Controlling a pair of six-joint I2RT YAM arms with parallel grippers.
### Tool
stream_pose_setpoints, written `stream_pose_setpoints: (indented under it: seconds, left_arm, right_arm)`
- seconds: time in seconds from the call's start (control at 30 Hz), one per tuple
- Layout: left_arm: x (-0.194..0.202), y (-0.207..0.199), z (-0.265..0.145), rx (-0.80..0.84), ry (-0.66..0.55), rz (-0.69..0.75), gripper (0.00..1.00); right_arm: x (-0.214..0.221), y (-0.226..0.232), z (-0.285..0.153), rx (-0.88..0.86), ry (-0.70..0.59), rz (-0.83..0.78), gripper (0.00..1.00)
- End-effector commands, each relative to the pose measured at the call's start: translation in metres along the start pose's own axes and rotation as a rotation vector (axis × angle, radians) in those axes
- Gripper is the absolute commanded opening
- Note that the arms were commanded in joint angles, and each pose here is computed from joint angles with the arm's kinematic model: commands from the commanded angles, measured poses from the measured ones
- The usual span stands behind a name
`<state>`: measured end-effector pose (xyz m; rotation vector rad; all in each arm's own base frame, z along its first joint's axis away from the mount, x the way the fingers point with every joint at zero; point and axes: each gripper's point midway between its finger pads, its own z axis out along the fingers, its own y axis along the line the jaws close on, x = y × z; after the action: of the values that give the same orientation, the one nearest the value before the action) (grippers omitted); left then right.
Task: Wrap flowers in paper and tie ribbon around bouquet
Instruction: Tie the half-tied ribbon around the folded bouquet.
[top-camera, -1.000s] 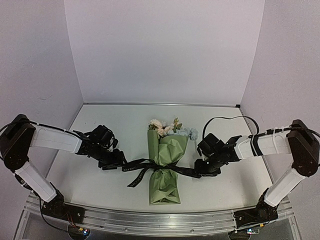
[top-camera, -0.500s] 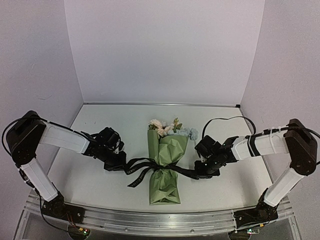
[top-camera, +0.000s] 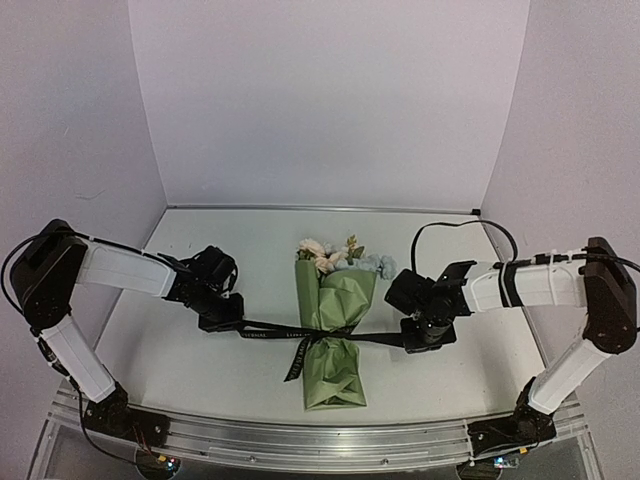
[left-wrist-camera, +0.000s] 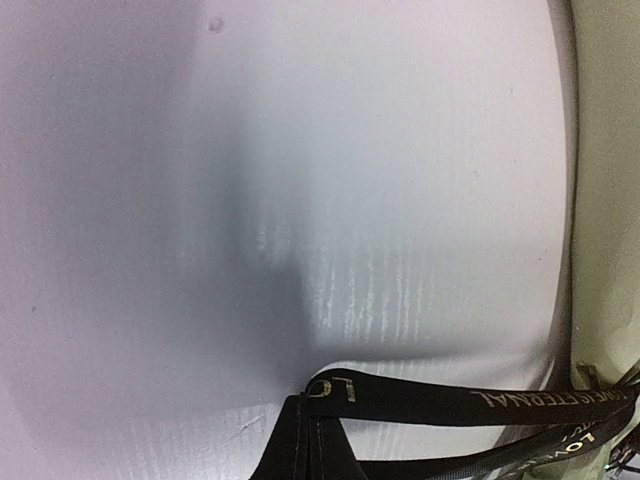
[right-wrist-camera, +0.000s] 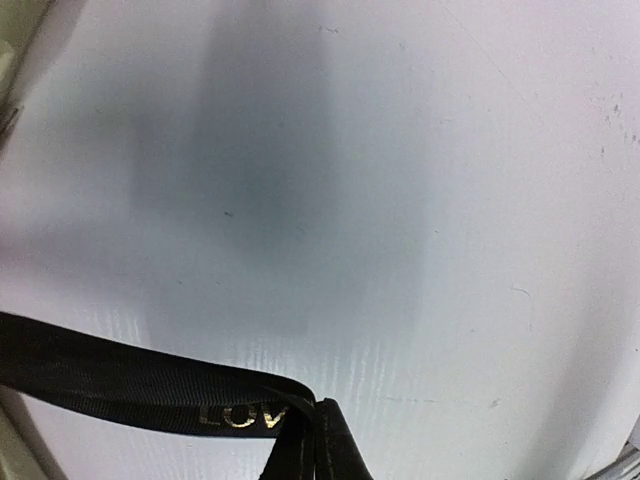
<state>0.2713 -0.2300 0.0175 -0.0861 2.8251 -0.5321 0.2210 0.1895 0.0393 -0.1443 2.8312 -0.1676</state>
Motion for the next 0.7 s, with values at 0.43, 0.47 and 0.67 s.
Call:
stream_pose_setpoints:
  seconds: [0.43,0.47,0.67]
  left_arm:
    - [-0.026,0.056,-0.022,-0.059,-0.055,-0.098,0.00]
    - [-0.028,0.060,-0.023,-0.058,-0.057,-0.112,0.00]
    - [-0.033,0.071,-0.024,-0.041,-0.061,-0.149,0.00]
  right_arm:
    - [0.031,-0.037,0.010,0.169,0.051,0.008,0.00]
    - [0.032,-0.038,0.011,0.171,0.054,0.009,0.00]
    - [0.035,-0.041,0.013,0.179,0.058,0.018,0.00]
